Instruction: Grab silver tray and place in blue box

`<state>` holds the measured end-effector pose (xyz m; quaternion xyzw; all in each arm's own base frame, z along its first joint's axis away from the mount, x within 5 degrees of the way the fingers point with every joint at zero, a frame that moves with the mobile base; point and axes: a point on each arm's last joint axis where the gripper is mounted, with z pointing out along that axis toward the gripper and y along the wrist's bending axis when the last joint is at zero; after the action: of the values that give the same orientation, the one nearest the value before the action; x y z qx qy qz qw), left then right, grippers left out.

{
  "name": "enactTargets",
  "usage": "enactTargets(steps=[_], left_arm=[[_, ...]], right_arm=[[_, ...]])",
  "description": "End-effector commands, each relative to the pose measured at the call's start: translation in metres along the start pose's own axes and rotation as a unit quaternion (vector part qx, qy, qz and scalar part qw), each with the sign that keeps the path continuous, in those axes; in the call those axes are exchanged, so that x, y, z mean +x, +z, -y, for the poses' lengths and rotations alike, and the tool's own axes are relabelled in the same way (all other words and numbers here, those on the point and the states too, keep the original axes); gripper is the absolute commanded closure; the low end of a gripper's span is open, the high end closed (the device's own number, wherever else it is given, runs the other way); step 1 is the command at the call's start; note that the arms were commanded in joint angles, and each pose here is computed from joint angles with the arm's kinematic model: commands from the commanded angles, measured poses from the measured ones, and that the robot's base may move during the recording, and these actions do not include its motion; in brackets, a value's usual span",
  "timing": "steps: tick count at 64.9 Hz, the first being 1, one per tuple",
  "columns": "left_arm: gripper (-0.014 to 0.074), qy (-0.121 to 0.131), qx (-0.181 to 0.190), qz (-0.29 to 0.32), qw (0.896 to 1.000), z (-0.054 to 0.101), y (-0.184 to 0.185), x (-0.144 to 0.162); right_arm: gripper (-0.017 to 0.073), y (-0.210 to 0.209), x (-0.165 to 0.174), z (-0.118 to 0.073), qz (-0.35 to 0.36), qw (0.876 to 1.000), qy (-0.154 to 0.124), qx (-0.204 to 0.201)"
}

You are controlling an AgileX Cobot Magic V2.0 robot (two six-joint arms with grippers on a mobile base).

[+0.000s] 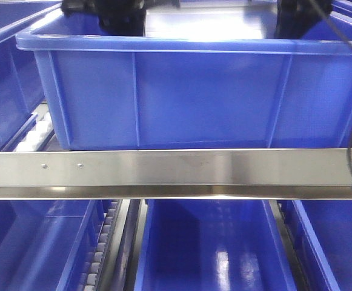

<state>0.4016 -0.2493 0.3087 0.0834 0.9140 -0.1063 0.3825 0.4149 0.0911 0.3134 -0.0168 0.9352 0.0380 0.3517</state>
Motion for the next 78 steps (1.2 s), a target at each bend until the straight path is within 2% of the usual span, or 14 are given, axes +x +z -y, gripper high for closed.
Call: enactTargets(steps=[1, 14, 19, 23, 33, 39, 50, 53, 59, 63, 72, 78], left_arm=[[0.0601, -0.001, 0.041, 0.081, 0.996, 0.008, -0.035, -0.027], [0.0281, -0.001, 0.042, 0.082, 0.996, 0.008, -0.035, -0.027], [0.0188, -0.001, 0.042, 0.083, 0.996, 0.008, -0.035, -0.027], [0.0153, -0.001, 0.042, 0.083, 0.996, 0.008, -0.036, -0.028], [0.0154, -0.003, 0.043, 0.090, 0.995, 0.008, -0.045, -0.032], [0.0169, -0.014, 0.052, 0.096, 0.994, 0.009, -0.062, -0.038], [0.0270, -0.018, 0.053, 0.114, 0.992, 0.003, -0.114, -0.051], [0.0304, -0.004, 0.051, 0.117, 0.992, 0.000, -0.129, -0.052], [0.0393, 0.027, 0.046, 0.124, 0.991, -0.005, -0.163, -0.052], [0.0483, 0.044, 0.041, 0.117, 0.991, -0.010, -0.181, -0.045], [0.0706, 0.056, 0.045, 0.109, 0.991, -0.019, -0.210, -0.016], [0.0688, 0.070, 0.057, 0.111, 0.990, -0.024, -0.216, 0.014]], right_arm=[[0.0426, -0.034, -0.024, -0.002, 0.087, 0.996, -0.005, -0.017], [0.0062, -0.034, -0.024, -0.002, 0.084, 0.996, -0.005, -0.016], [-0.0034, -0.036, -0.024, -0.002, 0.084, 0.996, -0.005, -0.016], [-0.0062, -0.039, -0.024, -0.001, 0.086, 0.996, -0.004, -0.015], [-0.0024, -0.059, -0.028, -0.001, 0.106, 0.994, -0.003, -0.019], [0.0046, -0.078, -0.031, 0.000, 0.123, 0.992, -0.001, -0.021], [0.0316, -0.120, -0.029, 0.004, 0.136, 0.991, 0.002, -0.021], [0.0408, -0.131, -0.027, 0.005, 0.138, 0.990, 0.003, -0.020], [0.0512, -0.149, -0.021, 0.008, 0.142, 0.990, 0.004, -0.021], [0.0508, -0.158, -0.013, 0.010, 0.144, 0.989, 0.004, -0.021], [0.0510, -0.170, 0.014, 0.014, 0.150, 0.988, -0.010, -0.022], [0.0510, -0.175, 0.038, 0.018, 0.157, 0.987, -0.015, -0.025]])
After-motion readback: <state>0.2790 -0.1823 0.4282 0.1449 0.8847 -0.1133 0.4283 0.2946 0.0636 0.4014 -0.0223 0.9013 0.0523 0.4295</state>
